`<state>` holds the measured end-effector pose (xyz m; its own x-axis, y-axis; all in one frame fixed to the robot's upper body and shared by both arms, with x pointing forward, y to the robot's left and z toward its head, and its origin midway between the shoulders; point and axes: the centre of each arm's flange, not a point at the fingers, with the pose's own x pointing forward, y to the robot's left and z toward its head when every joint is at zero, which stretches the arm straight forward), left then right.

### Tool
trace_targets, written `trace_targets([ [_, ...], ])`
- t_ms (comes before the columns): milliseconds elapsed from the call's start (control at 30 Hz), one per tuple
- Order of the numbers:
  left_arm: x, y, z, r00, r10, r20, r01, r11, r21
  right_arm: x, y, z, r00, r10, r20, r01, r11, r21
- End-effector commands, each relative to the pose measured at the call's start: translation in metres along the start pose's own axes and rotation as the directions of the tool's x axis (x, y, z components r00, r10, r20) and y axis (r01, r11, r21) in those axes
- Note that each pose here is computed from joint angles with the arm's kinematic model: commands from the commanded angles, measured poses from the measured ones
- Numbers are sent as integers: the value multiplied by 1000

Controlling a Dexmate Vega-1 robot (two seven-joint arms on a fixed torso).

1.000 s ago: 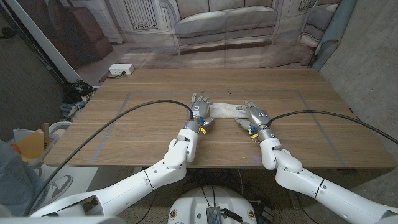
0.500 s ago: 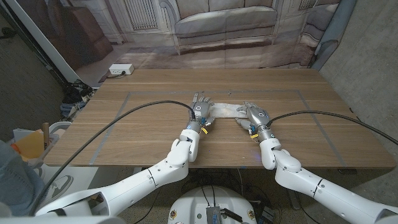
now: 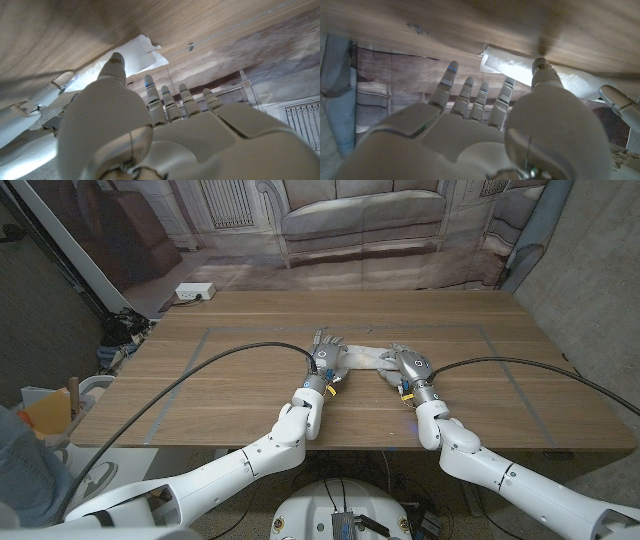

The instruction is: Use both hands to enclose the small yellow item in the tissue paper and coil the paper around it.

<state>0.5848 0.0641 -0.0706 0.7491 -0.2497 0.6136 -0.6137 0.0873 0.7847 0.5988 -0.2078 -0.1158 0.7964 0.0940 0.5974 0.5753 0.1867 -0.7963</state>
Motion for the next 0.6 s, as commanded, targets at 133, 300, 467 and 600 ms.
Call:
trace_targets([
  [133, 3, -1, -3, 1000, 13, -15, -13, 1000, -14, 10, 1, -3, 1000, 2, 7, -2, 1000, -2],
  [300, 6, -1, -6, 1000, 16, -19, -16, 1000, -11, 13, 0, -2, 1000, -3, 8, 3, 1000, -3],
  [467, 9, -1, -8, 1000, 24, -19, -24, 1000, -16, 15, 0, -2, 1000, -21, 16, 21, 1000, 7],
  [600, 10, -2, -9, 999, 35, -20, -35, 999, -26, 15, 2, -2, 999, -41, 25, 40, 999, 20],
])
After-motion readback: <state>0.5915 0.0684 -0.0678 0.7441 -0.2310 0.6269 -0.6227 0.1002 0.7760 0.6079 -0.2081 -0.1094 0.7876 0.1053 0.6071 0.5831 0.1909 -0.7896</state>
